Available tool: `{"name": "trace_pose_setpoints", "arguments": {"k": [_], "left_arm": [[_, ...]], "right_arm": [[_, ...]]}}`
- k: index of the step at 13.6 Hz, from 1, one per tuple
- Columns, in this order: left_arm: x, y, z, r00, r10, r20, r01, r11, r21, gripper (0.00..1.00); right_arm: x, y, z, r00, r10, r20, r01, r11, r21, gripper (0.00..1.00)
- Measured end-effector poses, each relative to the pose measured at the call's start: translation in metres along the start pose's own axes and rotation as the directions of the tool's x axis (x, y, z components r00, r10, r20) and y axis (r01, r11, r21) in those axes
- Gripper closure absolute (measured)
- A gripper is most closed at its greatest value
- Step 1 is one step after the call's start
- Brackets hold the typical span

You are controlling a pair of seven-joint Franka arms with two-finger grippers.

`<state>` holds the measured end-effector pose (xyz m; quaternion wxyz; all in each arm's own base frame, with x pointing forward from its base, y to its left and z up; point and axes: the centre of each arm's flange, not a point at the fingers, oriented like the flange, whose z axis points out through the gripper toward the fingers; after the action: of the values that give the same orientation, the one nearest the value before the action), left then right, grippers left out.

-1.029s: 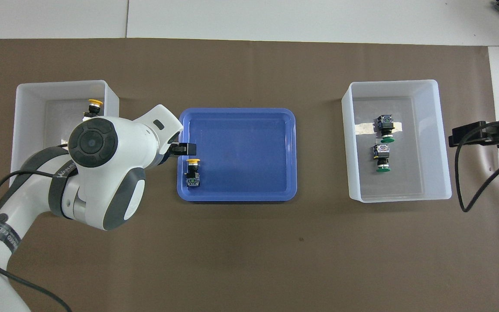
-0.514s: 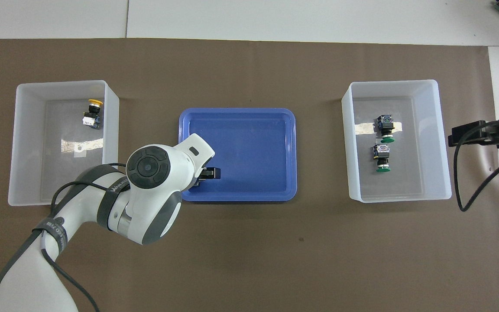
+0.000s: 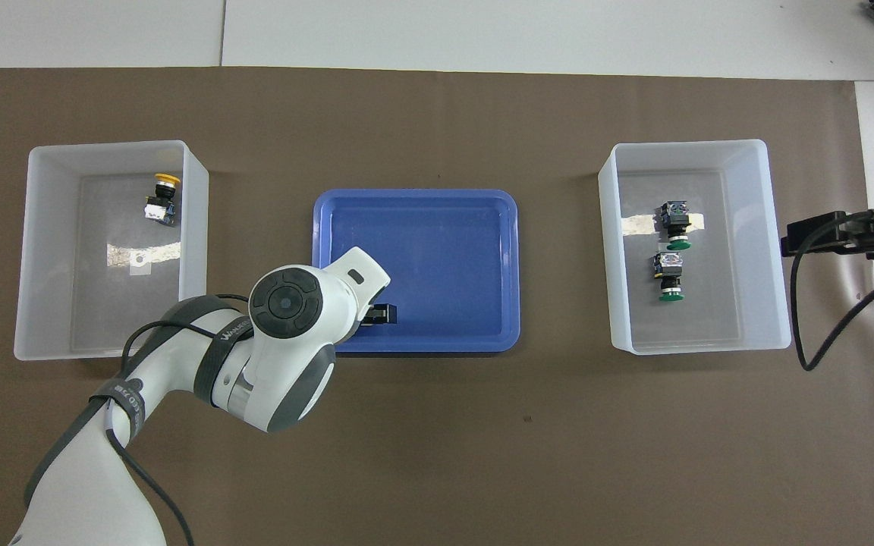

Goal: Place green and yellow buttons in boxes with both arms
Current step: 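Carry the yellow button into the clear box and release it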

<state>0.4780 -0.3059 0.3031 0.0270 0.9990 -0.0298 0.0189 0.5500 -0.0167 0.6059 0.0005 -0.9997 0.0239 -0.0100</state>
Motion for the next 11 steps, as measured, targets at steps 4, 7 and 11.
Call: {"name": "trace_pose_setpoints", "arguments": {"k": [4,7,11], "left_arm": [[-0.005,0.003,0.006,1.0,0.006,0.008,-0.006,1.0,0.007,0.15],[0.002,0.001,0.001,1.0,0.012,-0.018,-0.012,1.0,0.016,0.53],[0.029,-0.017,-0.047,0.994,-0.036,-0.099,0.035,0.999,-0.013,0.59]], "right_arm": [[0.0,0.001,0.001,1.0,0.022,0.002,-0.022,1.0,0.0,0.0],[0.0,0.003,0.001,1.0,0.026,0.003,-0.026,1.0,0.0,0.0],[0.0,-0.002,0.001,1.0,0.018,0.003,-0.018,1.0,0.0,0.0]]}}
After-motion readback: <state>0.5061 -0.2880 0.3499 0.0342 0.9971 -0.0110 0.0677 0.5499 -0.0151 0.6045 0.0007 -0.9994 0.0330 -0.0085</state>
